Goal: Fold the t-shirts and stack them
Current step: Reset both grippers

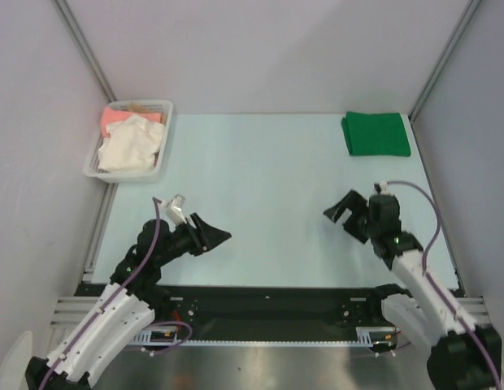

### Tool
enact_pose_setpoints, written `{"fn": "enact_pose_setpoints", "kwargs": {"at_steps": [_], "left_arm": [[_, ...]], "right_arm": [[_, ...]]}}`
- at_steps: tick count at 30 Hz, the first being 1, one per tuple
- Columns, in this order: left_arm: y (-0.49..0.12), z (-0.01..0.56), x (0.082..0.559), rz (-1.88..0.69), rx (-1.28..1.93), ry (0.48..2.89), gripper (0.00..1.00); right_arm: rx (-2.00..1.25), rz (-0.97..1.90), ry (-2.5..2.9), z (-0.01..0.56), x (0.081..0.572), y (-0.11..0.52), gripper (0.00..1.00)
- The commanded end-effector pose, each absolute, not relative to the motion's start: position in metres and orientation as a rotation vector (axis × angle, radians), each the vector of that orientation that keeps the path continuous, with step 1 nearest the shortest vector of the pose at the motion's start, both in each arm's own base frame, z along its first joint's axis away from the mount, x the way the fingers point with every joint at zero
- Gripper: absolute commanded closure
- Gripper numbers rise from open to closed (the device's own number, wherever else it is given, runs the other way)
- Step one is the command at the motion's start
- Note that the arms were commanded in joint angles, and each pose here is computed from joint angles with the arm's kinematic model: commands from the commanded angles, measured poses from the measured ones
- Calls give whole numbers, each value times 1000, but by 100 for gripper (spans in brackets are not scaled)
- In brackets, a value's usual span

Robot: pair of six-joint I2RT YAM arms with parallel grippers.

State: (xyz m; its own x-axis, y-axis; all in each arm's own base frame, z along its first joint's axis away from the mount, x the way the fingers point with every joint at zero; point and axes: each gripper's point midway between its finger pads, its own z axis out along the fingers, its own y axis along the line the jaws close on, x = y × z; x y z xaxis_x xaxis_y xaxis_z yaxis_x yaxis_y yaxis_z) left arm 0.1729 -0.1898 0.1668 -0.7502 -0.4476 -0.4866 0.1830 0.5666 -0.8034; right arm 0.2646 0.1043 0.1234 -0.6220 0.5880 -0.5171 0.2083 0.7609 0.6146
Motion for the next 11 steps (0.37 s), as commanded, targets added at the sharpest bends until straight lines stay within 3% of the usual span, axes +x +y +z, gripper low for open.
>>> {"fn": "enact_pose_setpoints", "kwargs": {"at_steps": [1, 4, 11], "left_arm": [[-206, 173, 155, -1509, -312, 2007, 43], [-204, 166, 142, -1638, -358, 1921, 41], [-208, 171, 125, -1923, -348, 1737, 39]], "right_arm": [[779, 1092, 2099, 135, 218, 140, 0], [871, 1157, 2077, 119, 184, 136, 0], [783, 1268, 2131, 117, 158, 148, 0]]}}
